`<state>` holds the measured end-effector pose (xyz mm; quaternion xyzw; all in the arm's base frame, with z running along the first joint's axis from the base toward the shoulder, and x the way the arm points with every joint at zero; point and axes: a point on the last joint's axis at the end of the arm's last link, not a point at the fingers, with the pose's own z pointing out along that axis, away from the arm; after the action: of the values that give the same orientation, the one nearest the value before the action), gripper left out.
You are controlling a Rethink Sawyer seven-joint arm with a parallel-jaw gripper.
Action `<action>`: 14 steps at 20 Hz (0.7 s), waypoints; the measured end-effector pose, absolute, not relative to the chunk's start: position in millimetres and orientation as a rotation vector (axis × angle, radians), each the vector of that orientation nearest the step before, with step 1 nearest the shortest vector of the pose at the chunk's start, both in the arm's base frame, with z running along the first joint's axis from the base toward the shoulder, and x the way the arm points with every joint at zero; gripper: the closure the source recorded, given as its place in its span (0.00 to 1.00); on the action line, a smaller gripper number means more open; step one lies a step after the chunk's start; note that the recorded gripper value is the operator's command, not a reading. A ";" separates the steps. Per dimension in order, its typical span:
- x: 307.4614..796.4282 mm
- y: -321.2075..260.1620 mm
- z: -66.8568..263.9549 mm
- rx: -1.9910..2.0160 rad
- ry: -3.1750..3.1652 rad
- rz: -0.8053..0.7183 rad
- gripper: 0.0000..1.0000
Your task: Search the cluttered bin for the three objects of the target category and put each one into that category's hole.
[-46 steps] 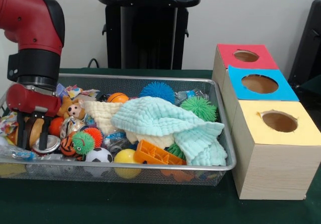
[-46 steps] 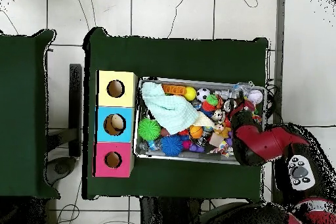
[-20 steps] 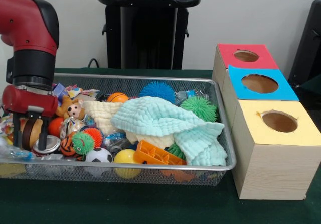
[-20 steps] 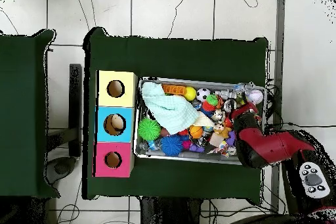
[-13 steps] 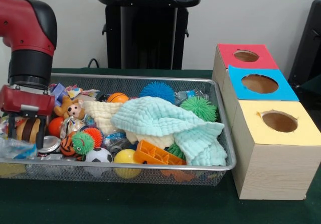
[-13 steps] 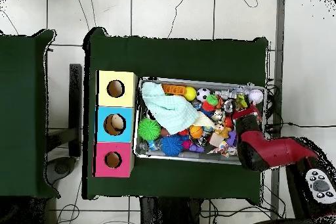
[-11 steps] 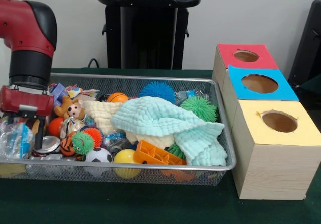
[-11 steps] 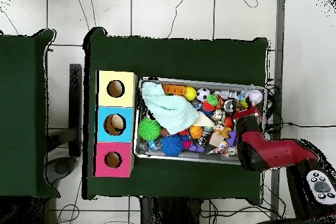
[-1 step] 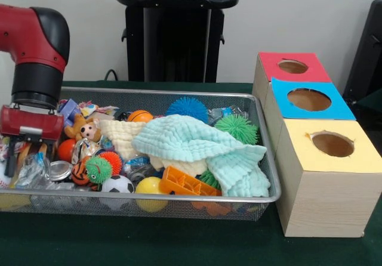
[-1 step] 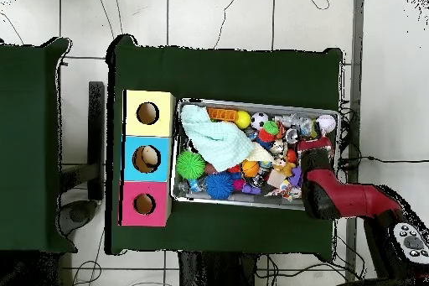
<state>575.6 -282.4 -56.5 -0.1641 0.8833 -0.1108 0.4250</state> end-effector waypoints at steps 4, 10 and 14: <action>577.0 -282.7 -58.3 -0.367 2.197 -0.252 0.00; 575.1 -281.8 -62.8 -0.341 2.195 -0.231 1.00; 571.4 -287.3 -63.7 -0.332 2.198 -0.235 1.00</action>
<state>571.4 -287.3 -63.7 -0.1334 0.8841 -0.0944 0.4378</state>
